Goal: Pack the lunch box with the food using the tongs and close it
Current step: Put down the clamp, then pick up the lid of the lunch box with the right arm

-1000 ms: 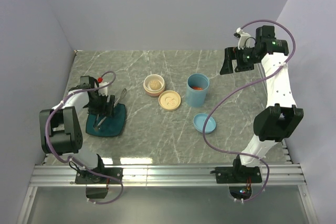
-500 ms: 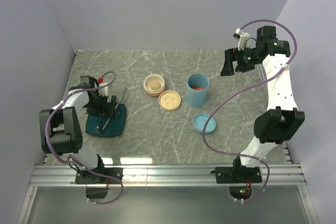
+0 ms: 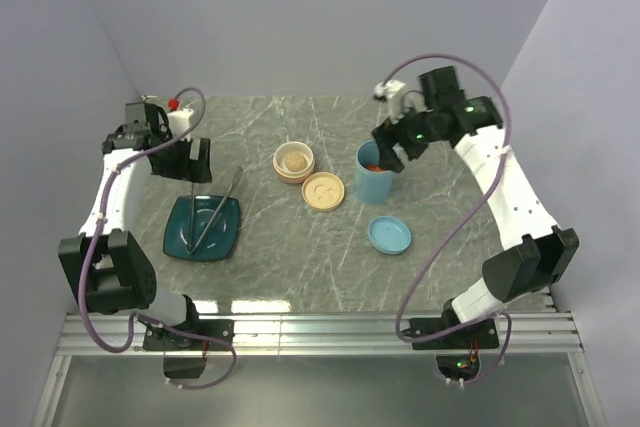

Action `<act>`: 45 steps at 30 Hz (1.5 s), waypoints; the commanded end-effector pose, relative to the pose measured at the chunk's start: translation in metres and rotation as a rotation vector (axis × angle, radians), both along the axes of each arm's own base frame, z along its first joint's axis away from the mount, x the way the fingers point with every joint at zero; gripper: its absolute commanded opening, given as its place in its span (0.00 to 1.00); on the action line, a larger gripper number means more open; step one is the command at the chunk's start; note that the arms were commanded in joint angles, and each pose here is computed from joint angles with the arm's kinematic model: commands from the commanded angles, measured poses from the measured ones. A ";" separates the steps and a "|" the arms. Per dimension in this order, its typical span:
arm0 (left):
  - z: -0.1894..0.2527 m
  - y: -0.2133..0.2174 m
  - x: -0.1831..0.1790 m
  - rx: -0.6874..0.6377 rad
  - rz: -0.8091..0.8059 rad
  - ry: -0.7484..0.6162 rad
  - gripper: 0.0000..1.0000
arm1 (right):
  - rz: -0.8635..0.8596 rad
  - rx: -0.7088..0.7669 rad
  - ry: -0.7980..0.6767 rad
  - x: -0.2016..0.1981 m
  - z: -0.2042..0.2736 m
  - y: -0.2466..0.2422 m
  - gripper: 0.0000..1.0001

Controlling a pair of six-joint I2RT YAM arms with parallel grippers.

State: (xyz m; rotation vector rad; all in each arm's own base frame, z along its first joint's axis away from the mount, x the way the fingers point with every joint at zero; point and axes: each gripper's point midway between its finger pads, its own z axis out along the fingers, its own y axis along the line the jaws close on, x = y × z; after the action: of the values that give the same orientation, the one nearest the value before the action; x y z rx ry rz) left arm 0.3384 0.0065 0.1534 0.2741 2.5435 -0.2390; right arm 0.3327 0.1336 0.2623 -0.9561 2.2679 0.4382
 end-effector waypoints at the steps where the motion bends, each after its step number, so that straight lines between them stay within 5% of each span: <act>1: 0.047 -0.016 -0.003 -0.079 -0.068 -0.091 0.99 | 0.102 -0.092 -0.151 0.001 0.007 0.029 0.86; 7: 0.095 -0.045 -0.001 -0.241 -0.149 -0.214 0.99 | 0.323 -0.169 -0.120 -0.002 -0.036 0.090 0.63; 13: 0.120 -0.066 -0.004 -0.362 -0.196 -0.263 0.99 | 0.470 -0.203 -0.082 0.001 -0.077 0.137 0.51; 31: 0.108 -0.070 -0.002 -0.409 -0.187 -0.238 0.98 | 0.535 -0.369 0.086 -0.007 -0.216 0.174 0.37; 45: 0.103 -0.067 -0.005 -0.383 -0.187 -0.236 0.98 | 0.562 -0.421 0.115 -0.025 -0.247 0.169 0.18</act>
State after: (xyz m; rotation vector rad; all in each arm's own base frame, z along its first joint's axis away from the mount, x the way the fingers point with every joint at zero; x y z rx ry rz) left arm 0.3343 -0.0597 0.2448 0.3353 2.2388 -0.7232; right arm 0.3165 0.2996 0.0223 -1.8164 2.2211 0.2556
